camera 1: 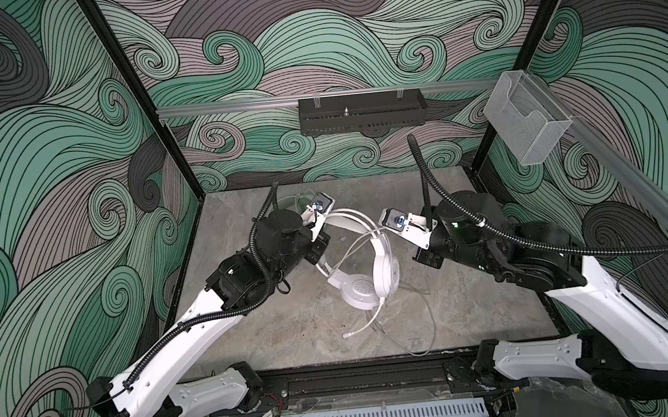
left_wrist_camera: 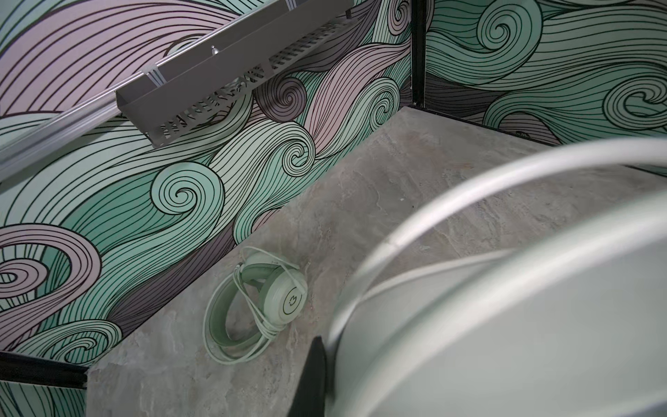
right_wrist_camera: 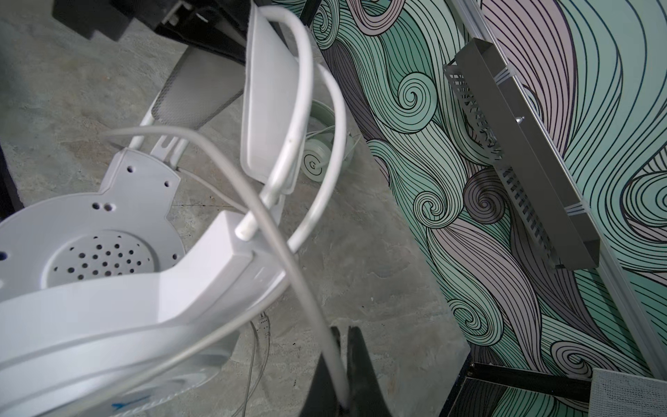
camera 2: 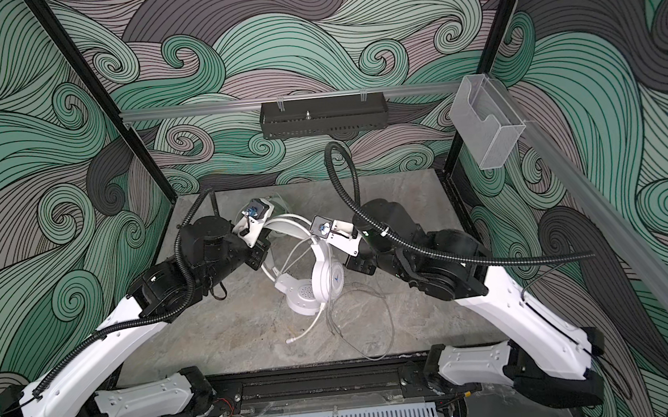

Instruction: Wrap the headphones

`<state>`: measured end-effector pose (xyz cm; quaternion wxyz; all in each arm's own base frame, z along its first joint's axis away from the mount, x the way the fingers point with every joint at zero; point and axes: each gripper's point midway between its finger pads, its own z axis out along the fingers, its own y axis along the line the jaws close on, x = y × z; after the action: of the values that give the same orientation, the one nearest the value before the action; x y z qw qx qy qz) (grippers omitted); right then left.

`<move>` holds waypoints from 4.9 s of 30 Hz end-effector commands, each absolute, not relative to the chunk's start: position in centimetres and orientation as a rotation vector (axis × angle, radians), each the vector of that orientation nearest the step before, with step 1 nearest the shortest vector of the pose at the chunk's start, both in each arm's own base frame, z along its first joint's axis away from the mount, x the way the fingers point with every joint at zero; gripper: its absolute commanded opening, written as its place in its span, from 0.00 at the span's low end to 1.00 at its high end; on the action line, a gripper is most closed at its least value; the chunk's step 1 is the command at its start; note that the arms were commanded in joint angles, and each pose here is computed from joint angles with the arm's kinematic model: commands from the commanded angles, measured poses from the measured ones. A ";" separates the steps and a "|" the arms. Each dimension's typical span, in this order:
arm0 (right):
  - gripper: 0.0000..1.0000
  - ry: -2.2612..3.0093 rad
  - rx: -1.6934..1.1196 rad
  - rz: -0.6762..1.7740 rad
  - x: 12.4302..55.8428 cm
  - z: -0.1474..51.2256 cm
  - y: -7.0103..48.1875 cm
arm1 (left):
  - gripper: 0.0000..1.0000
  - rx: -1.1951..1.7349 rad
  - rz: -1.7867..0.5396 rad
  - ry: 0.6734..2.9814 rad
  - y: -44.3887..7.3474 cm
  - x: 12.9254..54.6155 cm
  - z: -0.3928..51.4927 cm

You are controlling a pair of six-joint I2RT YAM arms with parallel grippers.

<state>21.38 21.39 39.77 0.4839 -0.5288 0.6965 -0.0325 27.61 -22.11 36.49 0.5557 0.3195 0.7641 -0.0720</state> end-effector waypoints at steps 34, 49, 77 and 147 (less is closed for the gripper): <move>0.32 1.418 -0.836 0.604 24.7 44.5 23.7 | 0.00 0.504 -0.888 1.522 -24.6 22.5 54.1; 0.24 1.482 -0.771 0.813 25.4 39.8 25.7 | 0.00 0.284 -0.955 1.452 -23.3 23.9 60.6; 0.00 1.618 -0.754 0.967 25.3 34.0 27.6 | 0.00 -0.306 -0.885 1.388 -20.1 31.7 62.7; 0.00 1.633 -1.342 -0.310 23.2 42.0 22.5 | 0.00 0.762 0.327 1.654 -23.1 33.3 40.5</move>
<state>22.72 24.47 38.71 0.4409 -0.5635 0.6955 -0.0661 34.58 -24.98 40.50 0.6312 0.3075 0.7004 0.1286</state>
